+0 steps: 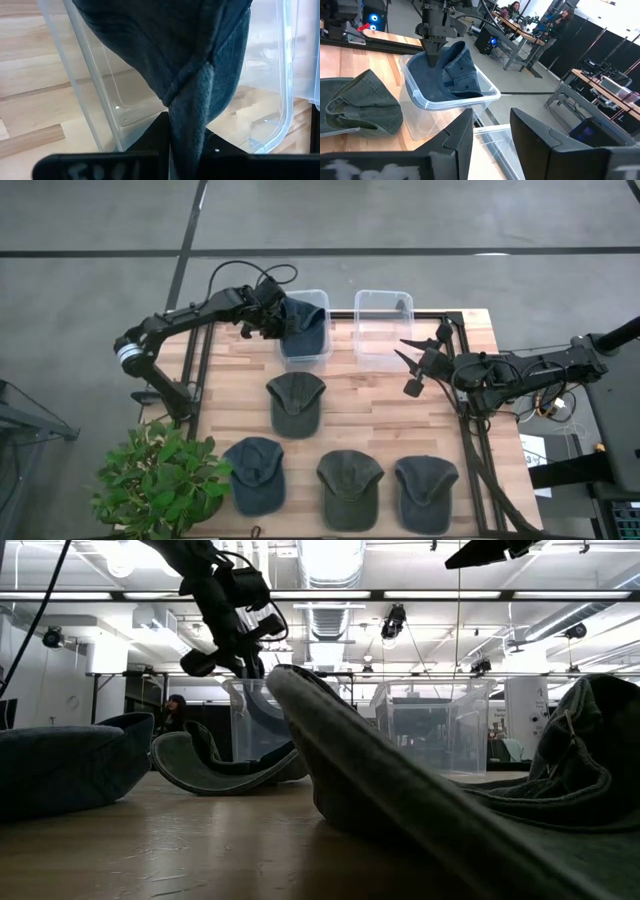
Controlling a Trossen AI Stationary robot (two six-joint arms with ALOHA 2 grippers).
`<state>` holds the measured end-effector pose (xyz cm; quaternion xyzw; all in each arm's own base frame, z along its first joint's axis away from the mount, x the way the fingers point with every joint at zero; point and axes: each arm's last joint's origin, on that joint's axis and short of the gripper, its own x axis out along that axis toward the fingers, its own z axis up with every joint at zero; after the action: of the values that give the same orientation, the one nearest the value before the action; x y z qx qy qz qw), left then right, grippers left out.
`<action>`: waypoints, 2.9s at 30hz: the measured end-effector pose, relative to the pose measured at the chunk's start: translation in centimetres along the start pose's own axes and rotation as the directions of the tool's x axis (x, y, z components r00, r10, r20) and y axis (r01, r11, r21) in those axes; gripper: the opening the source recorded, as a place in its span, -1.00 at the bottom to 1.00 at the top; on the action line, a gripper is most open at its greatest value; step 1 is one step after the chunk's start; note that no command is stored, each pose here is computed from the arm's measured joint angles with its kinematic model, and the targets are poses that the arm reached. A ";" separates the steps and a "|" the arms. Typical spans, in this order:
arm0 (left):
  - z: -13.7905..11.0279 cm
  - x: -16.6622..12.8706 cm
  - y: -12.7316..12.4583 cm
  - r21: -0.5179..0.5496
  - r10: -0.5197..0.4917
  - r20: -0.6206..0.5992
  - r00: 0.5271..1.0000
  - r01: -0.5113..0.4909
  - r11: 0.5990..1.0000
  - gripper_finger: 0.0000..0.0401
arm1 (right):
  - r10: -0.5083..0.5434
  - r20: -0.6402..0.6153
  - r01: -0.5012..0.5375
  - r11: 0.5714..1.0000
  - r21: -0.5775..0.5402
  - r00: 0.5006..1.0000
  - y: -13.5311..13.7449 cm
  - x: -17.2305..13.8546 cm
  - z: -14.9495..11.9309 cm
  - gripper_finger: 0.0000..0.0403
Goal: Pick & Place hat
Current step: Put the top blue cap into the left transparent bin, then put the left blue cap into the left transparent bin
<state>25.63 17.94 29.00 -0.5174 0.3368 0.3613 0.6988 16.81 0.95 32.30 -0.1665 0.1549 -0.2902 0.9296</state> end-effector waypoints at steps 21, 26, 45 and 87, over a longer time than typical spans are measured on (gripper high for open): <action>0.1 0.2 -0.2 -0.008 -0.043 0.011 0.999 0.043 0.999 -0.33 | 0.007 0.001 -0.007 1.000 -0.007 1.000 0.0 0.0 0.0 -0.38; 0.1 0.0 -0.1 -0.012 -0.028 -0.001 1.000 0.028 1.000 -0.21 | 0.007 0.001 -0.007 1.000 -0.007 1.000 0.0 0.0 0.0 -0.35; -7.3 -8.2 -6.2 0.069 -0.229 -0.041 0.973 0.231 0.971 -0.20 | 0.007 0.001 -0.007 1.000 -0.003 1.000 0.0 0.0 0.0 -0.39; -27.6 -1.6 -0.8 0.055 0.421 -0.671 0.610 -0.525 0.849 -0.20 | 0.006 0.002 -0.006 1.000 -0.002 1.000 0.0 0.0 0.0 -0.39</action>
<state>22.80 -9.10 24.17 -0.5527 0.6584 0.3499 0.3722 16.79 0.95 32.32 -0.1674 0.1547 -0.2871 0.9304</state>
